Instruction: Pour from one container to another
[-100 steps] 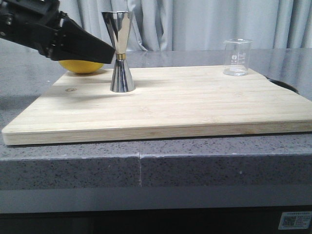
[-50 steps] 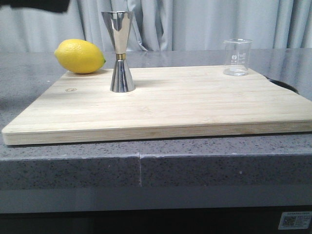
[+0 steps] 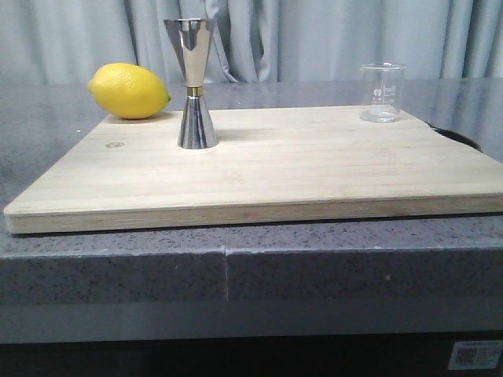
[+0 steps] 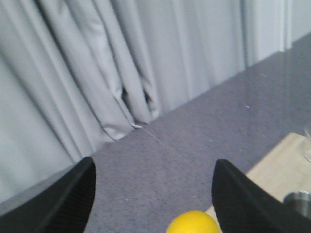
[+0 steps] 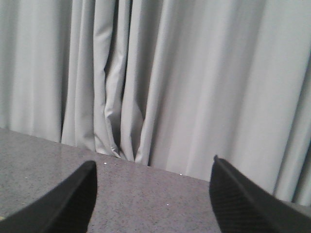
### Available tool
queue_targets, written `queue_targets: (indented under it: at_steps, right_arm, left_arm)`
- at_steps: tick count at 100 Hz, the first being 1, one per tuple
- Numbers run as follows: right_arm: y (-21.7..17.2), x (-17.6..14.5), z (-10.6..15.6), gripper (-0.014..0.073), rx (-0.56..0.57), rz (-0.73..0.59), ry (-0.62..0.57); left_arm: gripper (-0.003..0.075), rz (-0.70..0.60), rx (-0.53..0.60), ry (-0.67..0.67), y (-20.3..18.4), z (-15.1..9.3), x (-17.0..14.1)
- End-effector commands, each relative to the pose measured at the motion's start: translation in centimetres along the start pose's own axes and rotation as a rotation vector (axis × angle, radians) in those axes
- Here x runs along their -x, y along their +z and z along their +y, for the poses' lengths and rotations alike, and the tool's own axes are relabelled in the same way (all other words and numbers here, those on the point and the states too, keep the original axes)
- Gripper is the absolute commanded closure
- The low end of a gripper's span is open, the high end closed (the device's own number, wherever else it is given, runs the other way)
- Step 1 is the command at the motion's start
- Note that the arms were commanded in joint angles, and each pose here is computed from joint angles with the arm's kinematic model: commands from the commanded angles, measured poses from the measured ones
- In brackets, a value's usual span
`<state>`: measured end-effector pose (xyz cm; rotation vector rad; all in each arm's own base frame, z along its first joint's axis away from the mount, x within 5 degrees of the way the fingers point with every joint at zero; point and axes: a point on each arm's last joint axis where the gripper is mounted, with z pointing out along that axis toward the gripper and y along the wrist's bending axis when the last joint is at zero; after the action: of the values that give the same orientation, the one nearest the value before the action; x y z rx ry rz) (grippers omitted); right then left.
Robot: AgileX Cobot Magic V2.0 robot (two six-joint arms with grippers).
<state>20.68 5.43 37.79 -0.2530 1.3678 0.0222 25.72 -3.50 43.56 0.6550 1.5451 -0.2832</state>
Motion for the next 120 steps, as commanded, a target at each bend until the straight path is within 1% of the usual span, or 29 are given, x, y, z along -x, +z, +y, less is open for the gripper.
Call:
queue_targets:
  at_steps: [1,14,22,29,38,50,61,73,83,89,104,111,120]
  right_arm:
    - [-0.2,2.6,-1.3,0.0147,-0.097,-0.083,-0.008]
    - [-0.1,3.2,-2.3,0.0147,-0.194,-0.053,-0.041]
    - [-0.3,3.3,-3.1,0.0147,-0.284,-0.027,-0.072]
    - [-0.8,3.6,-3.9,0.0147,-0.357,-0.009,-0.070]
    - [-1.4,3.8,-4.2,0.0147,-0.384,0.018,-0.060]
    - [-2.2,3.9,-4.4,0.0147,-0.386,0.055,-0.046]
    - [-3.4,4.3,-4.8,0.0151,-0.399,0.078,-0.003]
    - [-5.0,4.7,-4.9,0.0201,-0.377,0.092,0.005]
    - [-6.1,5.0,-4.9,0.0243,-0.363,0.077,0.004]
    - [-6.5,4.9,-4.8,0.0252,-0.353,0.070,0.008]
    - [-7.6,4.2,-4.6,0.0260,-0.326,0.067,-0.004]
    - [-8.2,3.6,-4.4,0.0291,-0.311,0.070,-0.006]
    - [-9.0,2.9,-4.1,0.0354,-0.281,0.064,-0.006]
  left_arm:
    - [0.0279,-0.105,0.136,-0.044,-2.6,-0.2,2.8]
    - [0.0279,-0.146,0.242,-0.084,-4.5,-0.5,3.3]
    - [0.0279,-0.161,0.302,-0.113,-5.5,-0.8,2.9]
    - [0.0283,-0.169,0.360,-0.132,-6.3,-1.0,2.4]
    - [0.0314,-0.175,0.426,-0.177,-7.2,-1.2,1.3]
    - [0.0367,-0.197,0.438,-0.260,-8.3,-2.3,-0.1]
    - [0.0403,-0.184,0.441,-0.269,-9.1,-3.4,-1.5]
    - [0.0417,-0.173,0.455,-0.276,-10.0,-4.4,-3.0]
    - [0.0417,-0.175,0.464,-0.276,-10.5,-4.9,-3.4]
    - [0.0417,-0.175,0.465,-0.276,-10.6,-5.0,-3.5]
    - [0.0419,-0.170,0.421,-0.274,-10.4,-5.3,-3.5]
    - [0.0445,-0.167,0.398,-0.271,-10.3,-5.5,-3.5]
    - [0.0508,-0.158,0.383,-0.257,-10.3,-5.6,-3.5]
